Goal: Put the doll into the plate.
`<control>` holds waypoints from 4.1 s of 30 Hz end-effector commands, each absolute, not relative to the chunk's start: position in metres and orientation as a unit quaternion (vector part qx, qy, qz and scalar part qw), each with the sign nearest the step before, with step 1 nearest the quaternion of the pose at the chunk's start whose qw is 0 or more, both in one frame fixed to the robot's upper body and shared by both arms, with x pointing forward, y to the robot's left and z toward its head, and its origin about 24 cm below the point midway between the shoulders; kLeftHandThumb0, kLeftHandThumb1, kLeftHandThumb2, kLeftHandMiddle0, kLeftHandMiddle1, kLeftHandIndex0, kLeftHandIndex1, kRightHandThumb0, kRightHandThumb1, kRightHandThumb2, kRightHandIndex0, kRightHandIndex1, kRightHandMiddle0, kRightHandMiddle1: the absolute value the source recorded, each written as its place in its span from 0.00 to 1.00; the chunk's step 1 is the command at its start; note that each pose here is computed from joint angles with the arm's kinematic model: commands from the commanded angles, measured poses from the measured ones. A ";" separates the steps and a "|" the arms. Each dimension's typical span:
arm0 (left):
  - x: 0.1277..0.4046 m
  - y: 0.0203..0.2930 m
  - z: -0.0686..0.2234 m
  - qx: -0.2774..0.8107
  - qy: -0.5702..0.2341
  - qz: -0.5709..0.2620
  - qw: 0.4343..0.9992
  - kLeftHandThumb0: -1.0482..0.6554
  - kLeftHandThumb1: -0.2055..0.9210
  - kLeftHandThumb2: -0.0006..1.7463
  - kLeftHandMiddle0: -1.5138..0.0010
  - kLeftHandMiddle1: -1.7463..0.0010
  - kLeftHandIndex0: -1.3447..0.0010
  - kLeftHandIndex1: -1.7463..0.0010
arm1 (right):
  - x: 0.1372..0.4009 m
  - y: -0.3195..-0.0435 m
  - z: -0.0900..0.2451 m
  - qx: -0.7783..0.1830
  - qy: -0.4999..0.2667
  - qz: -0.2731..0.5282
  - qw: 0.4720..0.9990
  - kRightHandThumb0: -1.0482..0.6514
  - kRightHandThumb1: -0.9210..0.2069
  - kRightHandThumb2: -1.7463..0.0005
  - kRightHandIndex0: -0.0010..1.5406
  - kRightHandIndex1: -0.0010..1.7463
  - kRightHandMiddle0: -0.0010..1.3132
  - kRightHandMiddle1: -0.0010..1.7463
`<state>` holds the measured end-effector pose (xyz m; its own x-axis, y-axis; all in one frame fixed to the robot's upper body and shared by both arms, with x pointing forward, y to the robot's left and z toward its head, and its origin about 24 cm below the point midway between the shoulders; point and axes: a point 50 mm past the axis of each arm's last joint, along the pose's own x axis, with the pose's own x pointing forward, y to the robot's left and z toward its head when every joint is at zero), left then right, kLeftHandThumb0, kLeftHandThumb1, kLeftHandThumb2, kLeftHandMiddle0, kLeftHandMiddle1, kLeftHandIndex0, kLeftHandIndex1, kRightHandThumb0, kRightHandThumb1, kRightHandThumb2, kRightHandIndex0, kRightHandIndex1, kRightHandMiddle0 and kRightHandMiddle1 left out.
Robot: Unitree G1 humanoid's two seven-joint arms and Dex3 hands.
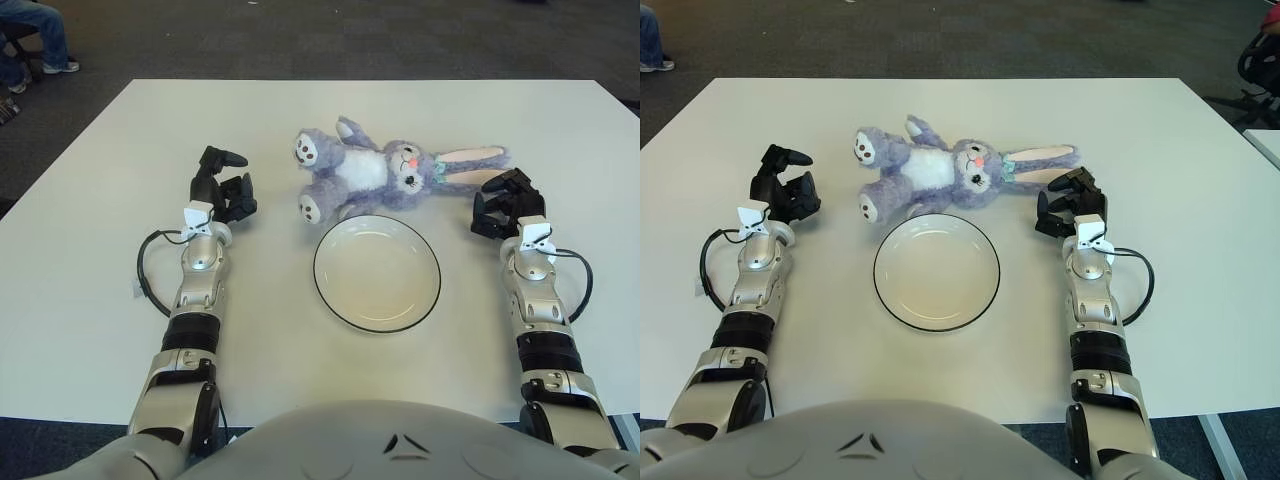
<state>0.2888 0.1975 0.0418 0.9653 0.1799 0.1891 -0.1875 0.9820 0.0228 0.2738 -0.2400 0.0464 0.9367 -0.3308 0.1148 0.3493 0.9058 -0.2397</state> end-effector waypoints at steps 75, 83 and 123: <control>0.266 0.182 -0.007 -0.016 0.013 0.078 0.997 0.38 0.71 0.55 0.20 0.00 0.71 0.00 | 0.298 -0.211 0.123 -0.491 -0.225 -0.011 0.841 0.00 0.00 0.85 0.00 0.87 0.00 0.08; 0.266 0.179 -0.006 -0.019 0.012 0.080 0.997 0.38 0.72 0.55 0.20 0.00 0.71 0.00 | 0.303 -0.208 0.130 -0.516 -0.229 0.038 0.824 0.00 0.01 0.89 0.00 0.98 0.00 0.06; 0.266 0.169 -0.007 -0.027 0.012 0.066 0.997 0.38 0.70 0.56 0.20 0.00 0.69 0.00 | 0.329 -0.173 0.175 -0.542 -0.157 0.297 0.770 0.05 0.13 0.96 0.00 0.00 0.00 0.00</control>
